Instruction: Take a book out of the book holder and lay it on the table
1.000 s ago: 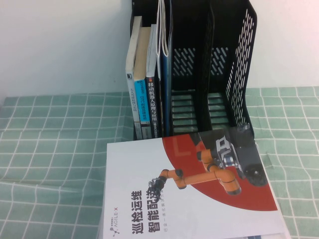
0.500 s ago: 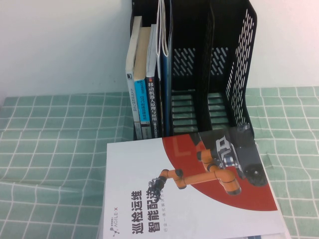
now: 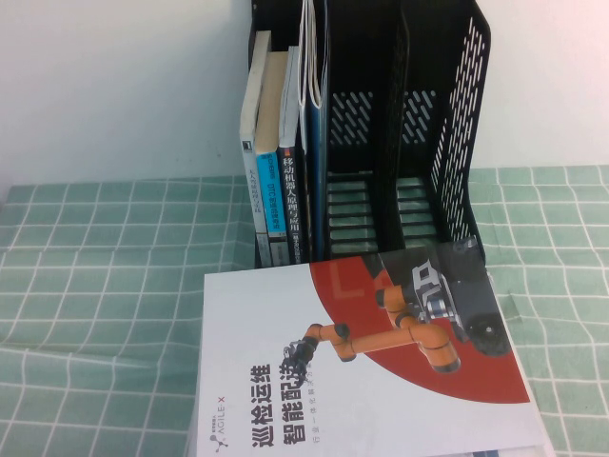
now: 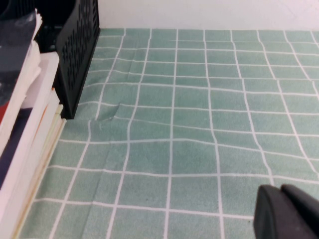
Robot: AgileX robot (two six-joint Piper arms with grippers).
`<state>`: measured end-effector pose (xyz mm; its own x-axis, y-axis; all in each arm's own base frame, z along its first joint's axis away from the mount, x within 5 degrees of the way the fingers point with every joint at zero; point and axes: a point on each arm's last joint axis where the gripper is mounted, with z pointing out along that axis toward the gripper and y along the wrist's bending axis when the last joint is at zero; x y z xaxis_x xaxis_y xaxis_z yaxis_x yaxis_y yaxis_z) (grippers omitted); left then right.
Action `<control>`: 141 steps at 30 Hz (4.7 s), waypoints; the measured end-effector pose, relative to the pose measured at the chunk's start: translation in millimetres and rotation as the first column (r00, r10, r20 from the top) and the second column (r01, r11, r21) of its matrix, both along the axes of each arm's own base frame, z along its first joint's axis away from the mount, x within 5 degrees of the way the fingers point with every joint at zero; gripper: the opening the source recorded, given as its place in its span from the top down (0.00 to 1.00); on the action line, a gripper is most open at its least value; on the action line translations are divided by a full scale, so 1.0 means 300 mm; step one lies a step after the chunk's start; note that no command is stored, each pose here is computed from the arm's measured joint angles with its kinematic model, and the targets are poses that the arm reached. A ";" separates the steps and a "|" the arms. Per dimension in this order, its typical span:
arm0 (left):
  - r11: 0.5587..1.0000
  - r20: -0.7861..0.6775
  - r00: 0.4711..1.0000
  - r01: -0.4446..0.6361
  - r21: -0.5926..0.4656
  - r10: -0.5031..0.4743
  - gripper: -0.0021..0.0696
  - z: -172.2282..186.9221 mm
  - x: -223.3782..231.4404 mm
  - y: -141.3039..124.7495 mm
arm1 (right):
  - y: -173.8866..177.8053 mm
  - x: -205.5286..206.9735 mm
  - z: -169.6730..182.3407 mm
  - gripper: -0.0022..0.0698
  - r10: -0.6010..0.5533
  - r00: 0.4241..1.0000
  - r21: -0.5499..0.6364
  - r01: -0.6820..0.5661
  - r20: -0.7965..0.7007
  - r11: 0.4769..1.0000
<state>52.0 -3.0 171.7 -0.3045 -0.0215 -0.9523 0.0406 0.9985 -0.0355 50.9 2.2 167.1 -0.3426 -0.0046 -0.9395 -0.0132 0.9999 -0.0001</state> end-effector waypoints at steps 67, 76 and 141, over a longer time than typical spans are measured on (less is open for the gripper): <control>1.000 0.000 1.000 0.000 0.000 0.000 0.97 0.000 0.000 0.000 | -0.002 0.000 0.000 0.97 0.036 0.999 -0.116 -0.036 0.000 0.993; 1.000 0.000 1.000 0.000 0.000 0.000 0.97 0.000 0.000 0.000 | -0.002 0.000 0.000 0.97 0.036 0.999 -0.116 -0.036 0.000 0.993; 0.942 0.515 0.851 0.085 -0.324 0.100 0.97 0.369 -0.055 0.003 | -0.015 0.005 0.191 0.97 0.061 0.799 -0.283 0.139 0.598 0.949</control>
<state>35.7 -2.1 282.5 0.2318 -0.3549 -0.9057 0.1376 0.9337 -0.3307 52.3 -2.3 224.5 0.2746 -0.3164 -0.9080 0.1287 0.9479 -0.2914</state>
